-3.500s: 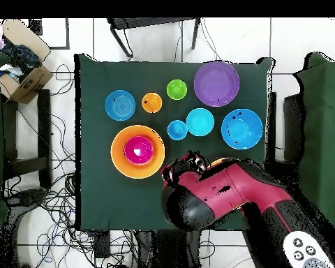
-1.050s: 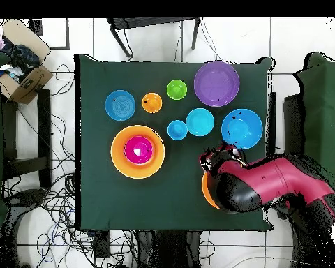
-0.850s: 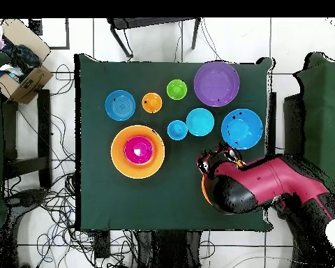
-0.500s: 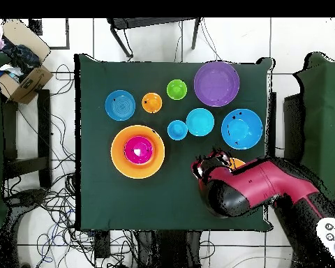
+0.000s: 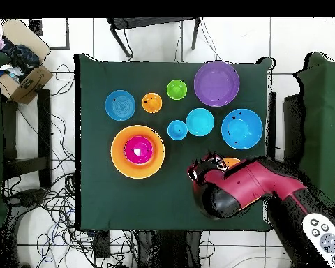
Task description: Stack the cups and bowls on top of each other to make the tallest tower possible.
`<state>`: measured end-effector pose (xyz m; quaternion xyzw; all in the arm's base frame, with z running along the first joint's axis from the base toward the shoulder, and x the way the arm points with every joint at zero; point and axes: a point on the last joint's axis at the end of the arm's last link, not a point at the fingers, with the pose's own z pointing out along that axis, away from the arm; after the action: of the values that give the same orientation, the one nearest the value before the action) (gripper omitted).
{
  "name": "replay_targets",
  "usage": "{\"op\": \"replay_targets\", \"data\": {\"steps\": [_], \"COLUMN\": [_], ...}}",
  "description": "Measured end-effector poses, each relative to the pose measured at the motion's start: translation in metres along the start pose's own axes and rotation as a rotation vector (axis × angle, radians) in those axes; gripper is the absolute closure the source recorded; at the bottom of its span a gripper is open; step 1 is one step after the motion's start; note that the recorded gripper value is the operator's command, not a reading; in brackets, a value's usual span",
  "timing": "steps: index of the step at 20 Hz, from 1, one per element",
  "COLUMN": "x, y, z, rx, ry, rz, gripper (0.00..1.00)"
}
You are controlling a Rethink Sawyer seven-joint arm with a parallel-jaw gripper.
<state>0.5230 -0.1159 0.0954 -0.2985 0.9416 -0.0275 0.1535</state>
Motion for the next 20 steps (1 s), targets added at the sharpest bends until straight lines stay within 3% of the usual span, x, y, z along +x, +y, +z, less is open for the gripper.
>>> {"op": "replay_targets", "data": {"steps": [11, 20], "x": [0.019, 0.035], "y": [0.010, 0.014], "z": [0.013, 0.017], "rx": [0.032, 0.035], "ry": [0.056, 0.105], "rz": [-0.087, -0.084], "gripper": [0.00, 0.00]}}
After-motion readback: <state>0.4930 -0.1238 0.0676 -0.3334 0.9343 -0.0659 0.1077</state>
